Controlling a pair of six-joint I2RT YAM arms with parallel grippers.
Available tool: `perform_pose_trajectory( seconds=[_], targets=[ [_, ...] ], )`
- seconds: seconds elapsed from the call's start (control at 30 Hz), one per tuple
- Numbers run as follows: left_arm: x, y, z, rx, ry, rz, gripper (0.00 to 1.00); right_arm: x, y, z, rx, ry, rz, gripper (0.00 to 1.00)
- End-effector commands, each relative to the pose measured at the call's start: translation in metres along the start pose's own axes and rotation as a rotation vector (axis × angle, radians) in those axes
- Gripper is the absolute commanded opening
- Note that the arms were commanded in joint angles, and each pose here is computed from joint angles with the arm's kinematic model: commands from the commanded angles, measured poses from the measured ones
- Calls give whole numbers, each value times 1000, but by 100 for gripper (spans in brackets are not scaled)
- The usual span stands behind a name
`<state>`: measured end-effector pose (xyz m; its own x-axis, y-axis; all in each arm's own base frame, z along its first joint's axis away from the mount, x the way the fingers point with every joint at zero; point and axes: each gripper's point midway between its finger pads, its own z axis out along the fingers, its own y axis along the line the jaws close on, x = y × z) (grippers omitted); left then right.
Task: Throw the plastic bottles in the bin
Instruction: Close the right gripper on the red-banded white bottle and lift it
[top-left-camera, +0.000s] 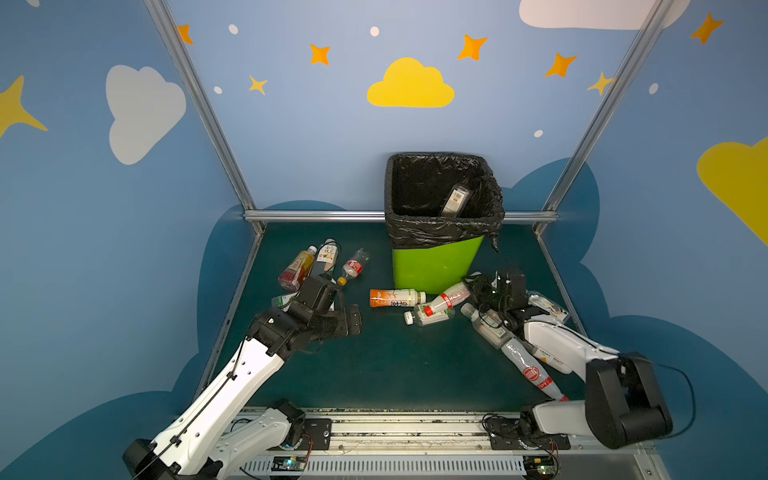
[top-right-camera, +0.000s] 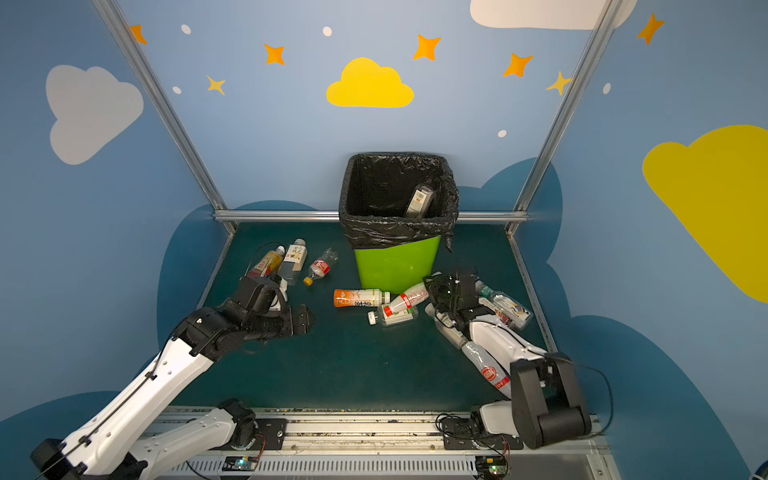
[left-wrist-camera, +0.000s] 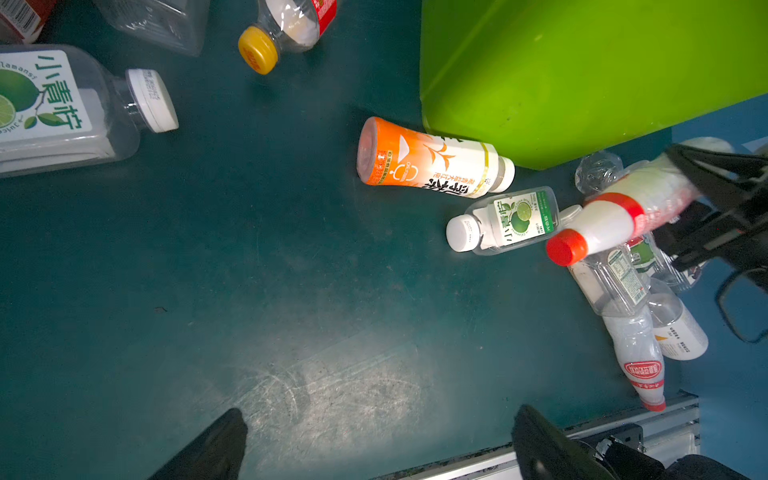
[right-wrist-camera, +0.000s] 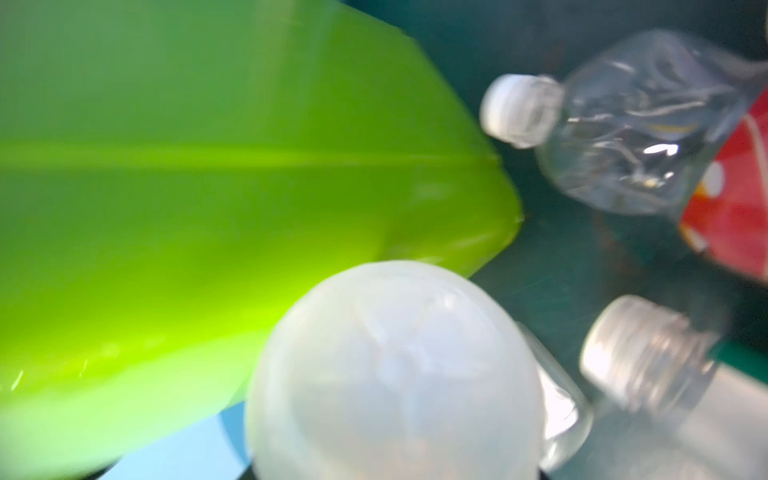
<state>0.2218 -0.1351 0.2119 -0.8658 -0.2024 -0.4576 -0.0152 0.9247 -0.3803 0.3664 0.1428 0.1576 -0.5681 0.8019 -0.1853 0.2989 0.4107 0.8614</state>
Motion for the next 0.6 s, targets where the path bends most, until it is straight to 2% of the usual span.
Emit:
perform_pose_trajectory(
  seconds=[0.0, 0.13, 0.23, 0.3, 0.47, 0.57],
  targets=[
    [-8, -1, -8, -6, -31, 0, 100, 1, -2, -34, 14, -30, -27, 43],
    [-16, -4, -9, -4, -56, 8, 100, -6, 16, -94, -39, -132, -107, 42],
    [-23, -8, -11, -3, -67, 25, 100, -14, 47, -148, -166, -246, -202, 42],
    [-27, -12, -10, -4, -64, 36, 100, -19, 78, -188, -286, -328, -281, 44],
    [-38, -24, -13, 9, -62, 69, 100, -22, 188, -312, -635, -546, -530, 44],
    [-46, -32, -17, 33, -75, 72, 100, -26, 247, -373, -796, -683, -626, 44]
  ],
)
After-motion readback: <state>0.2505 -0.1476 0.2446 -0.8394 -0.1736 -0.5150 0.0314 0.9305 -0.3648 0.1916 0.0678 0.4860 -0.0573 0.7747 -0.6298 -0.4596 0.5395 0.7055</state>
